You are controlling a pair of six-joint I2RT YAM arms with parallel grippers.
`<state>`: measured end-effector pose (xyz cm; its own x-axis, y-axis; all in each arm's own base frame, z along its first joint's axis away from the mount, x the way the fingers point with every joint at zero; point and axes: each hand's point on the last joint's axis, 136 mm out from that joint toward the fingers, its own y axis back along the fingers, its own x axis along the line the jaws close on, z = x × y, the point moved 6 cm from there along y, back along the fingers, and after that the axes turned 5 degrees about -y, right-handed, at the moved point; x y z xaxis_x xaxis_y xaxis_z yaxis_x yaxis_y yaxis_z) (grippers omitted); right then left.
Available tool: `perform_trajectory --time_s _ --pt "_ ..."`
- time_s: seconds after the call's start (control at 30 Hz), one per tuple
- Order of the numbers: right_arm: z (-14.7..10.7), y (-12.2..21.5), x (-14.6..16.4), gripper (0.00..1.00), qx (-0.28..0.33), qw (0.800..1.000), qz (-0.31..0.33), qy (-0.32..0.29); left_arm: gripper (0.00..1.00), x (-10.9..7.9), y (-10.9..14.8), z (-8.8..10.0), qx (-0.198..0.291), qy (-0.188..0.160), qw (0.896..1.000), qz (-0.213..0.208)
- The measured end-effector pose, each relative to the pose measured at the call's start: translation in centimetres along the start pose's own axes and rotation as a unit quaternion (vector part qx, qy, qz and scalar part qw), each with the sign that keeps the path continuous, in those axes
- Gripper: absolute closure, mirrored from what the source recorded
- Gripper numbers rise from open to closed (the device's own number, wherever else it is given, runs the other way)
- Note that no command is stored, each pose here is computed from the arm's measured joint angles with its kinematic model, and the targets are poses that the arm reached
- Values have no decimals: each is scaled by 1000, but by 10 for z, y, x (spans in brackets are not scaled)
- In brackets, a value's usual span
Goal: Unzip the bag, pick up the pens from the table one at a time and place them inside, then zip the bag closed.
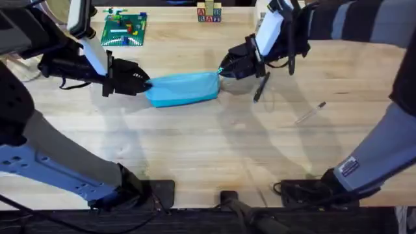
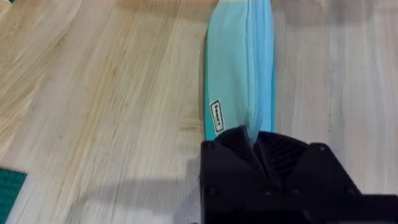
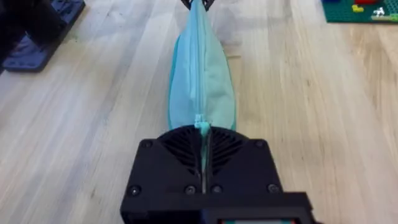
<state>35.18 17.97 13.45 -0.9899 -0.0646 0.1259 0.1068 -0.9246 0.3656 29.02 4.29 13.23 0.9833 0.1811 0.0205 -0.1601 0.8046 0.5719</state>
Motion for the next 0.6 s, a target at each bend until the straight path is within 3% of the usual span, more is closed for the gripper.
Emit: perform_trajectory --time_s 0.6 --pt "15 -3 7 972 -28 999 16 -14 959 -1 0 0 0 2 1000 -1"
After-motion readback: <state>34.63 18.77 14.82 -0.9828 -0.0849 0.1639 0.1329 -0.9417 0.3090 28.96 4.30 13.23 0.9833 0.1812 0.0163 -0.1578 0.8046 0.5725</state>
